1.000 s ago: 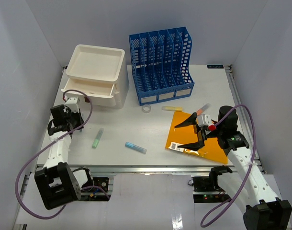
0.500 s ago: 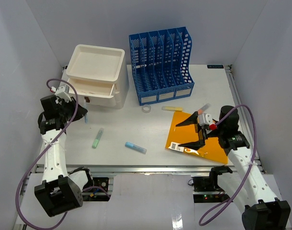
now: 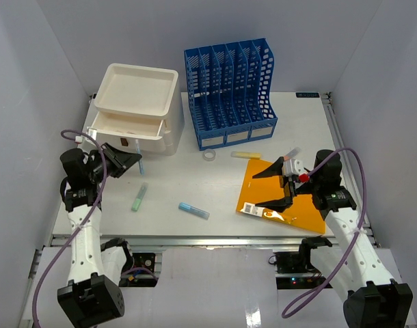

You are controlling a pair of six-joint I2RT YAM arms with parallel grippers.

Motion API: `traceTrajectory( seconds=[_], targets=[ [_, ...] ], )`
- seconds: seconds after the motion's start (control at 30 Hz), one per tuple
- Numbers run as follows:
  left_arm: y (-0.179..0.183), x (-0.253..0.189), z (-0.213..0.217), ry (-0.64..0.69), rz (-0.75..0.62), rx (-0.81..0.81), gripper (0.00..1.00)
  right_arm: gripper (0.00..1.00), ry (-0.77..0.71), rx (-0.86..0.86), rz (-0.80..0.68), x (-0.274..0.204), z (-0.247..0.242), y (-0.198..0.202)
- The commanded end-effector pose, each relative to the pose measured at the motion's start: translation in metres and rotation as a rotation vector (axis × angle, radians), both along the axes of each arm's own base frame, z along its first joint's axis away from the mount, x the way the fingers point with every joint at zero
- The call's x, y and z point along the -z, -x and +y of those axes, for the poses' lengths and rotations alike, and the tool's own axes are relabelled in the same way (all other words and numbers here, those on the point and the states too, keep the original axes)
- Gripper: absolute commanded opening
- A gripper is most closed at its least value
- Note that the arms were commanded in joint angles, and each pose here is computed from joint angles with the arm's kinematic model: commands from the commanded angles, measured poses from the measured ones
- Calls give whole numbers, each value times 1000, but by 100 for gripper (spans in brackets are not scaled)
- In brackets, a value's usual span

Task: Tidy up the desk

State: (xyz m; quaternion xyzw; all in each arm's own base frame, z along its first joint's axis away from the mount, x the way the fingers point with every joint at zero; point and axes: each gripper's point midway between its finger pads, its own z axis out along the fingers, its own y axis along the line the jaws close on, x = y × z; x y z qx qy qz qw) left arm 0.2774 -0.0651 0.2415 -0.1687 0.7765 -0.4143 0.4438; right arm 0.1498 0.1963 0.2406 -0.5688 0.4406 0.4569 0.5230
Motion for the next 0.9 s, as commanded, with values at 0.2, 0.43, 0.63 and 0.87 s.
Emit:
traceTrajectory(
  seconds=[0.2,0.43,0.63,0.87],
  targets=[
    [-50,-73,44,325,-54,-411,0,91,7,60,9,4,-7,-16],
    [-92,-67,84,397,57,-631,2,91,11,96,22,8,-12,-24],
    [-121,-69,104,376,111,-710,14,91,14,109,35,11,-14,-28],
    [-142,-51,105,362,178,-697,33,91,13,122,33,11,-16,-30]
  ],
)
